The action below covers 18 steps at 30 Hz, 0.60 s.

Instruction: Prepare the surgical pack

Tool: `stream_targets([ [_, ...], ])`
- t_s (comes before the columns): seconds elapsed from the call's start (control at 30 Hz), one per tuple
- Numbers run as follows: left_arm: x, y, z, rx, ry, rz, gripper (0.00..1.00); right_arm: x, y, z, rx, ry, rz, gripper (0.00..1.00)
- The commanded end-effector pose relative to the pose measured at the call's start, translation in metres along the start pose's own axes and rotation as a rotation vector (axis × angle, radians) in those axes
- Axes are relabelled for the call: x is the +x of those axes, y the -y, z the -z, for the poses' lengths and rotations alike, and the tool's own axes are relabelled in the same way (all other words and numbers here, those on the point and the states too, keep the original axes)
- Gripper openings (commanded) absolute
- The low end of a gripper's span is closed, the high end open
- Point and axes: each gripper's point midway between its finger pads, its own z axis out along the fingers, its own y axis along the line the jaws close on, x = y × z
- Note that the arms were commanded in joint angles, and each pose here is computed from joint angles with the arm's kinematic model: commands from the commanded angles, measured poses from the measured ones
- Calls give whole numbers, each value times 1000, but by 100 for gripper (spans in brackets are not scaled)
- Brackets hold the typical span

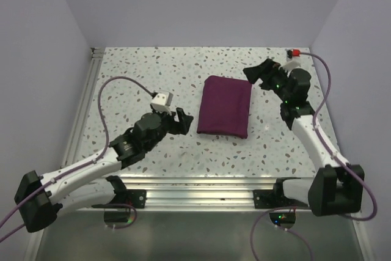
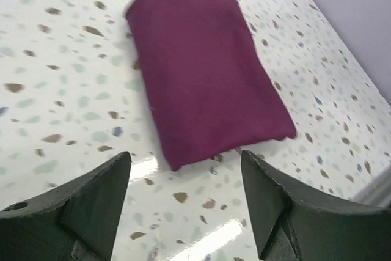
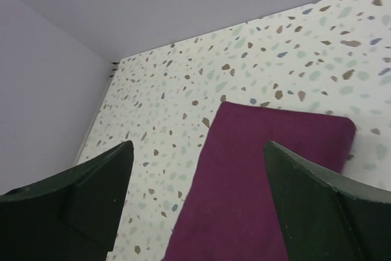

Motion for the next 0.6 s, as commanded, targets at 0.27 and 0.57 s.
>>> stream_targets([
  [0.27, 0, -94, 48, -337, 143, 12, 100, 90, 77, 110, 314, -44, 148, 98],
  [0.57, 25, -107, 61, -272, 222, -11, 100, 115, 94, 156, 345, 97, 166, 99],
])
